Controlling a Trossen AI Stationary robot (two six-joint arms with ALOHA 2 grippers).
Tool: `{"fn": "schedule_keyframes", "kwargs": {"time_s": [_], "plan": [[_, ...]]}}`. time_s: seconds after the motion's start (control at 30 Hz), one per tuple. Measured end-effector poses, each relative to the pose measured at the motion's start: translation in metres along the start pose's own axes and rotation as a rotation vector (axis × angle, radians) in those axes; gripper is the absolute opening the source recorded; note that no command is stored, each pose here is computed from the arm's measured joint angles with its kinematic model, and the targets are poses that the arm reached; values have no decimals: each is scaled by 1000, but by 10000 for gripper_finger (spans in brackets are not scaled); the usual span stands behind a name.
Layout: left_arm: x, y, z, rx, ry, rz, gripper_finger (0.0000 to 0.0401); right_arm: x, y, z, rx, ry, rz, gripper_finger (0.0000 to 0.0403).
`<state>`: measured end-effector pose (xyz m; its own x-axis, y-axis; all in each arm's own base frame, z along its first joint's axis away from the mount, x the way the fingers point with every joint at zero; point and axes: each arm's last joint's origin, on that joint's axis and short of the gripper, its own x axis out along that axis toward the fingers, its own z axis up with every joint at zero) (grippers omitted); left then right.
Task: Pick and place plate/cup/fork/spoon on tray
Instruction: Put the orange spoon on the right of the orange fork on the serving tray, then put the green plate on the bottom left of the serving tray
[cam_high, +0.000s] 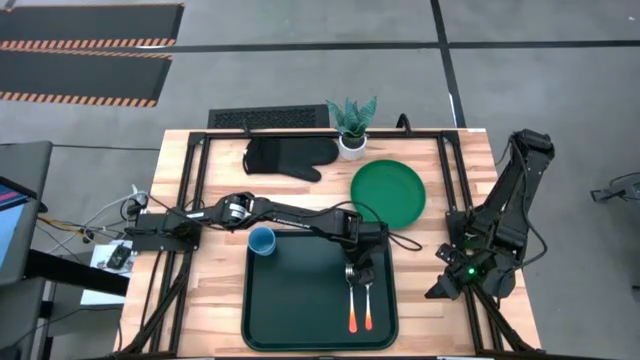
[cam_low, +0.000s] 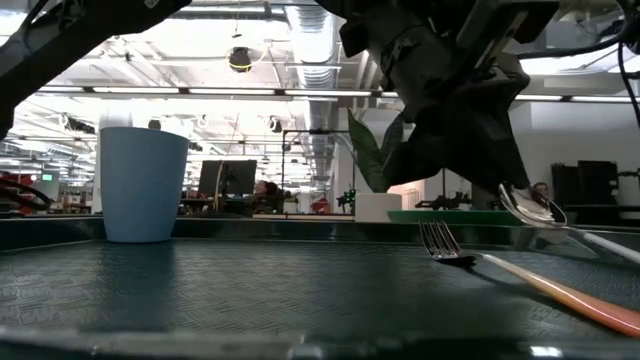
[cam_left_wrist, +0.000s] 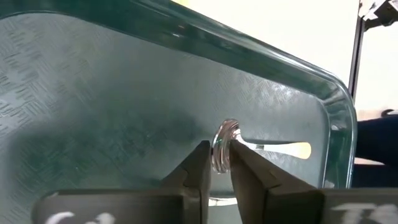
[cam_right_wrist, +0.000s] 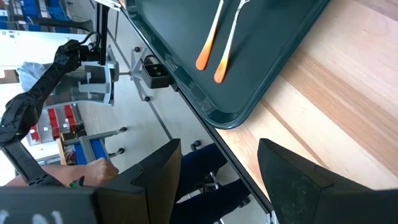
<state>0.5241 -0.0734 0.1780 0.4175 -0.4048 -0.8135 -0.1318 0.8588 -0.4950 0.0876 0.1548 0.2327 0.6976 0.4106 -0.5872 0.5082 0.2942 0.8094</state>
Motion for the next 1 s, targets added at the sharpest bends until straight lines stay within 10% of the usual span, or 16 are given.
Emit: {"fn": "schedule_keyframes", "kwargs": {"time_s": [1.0], "plan": [[0, -2, 2, -19, -35, 2, 122, 0, -1, 1, -6, -5, -12, 240]]}}
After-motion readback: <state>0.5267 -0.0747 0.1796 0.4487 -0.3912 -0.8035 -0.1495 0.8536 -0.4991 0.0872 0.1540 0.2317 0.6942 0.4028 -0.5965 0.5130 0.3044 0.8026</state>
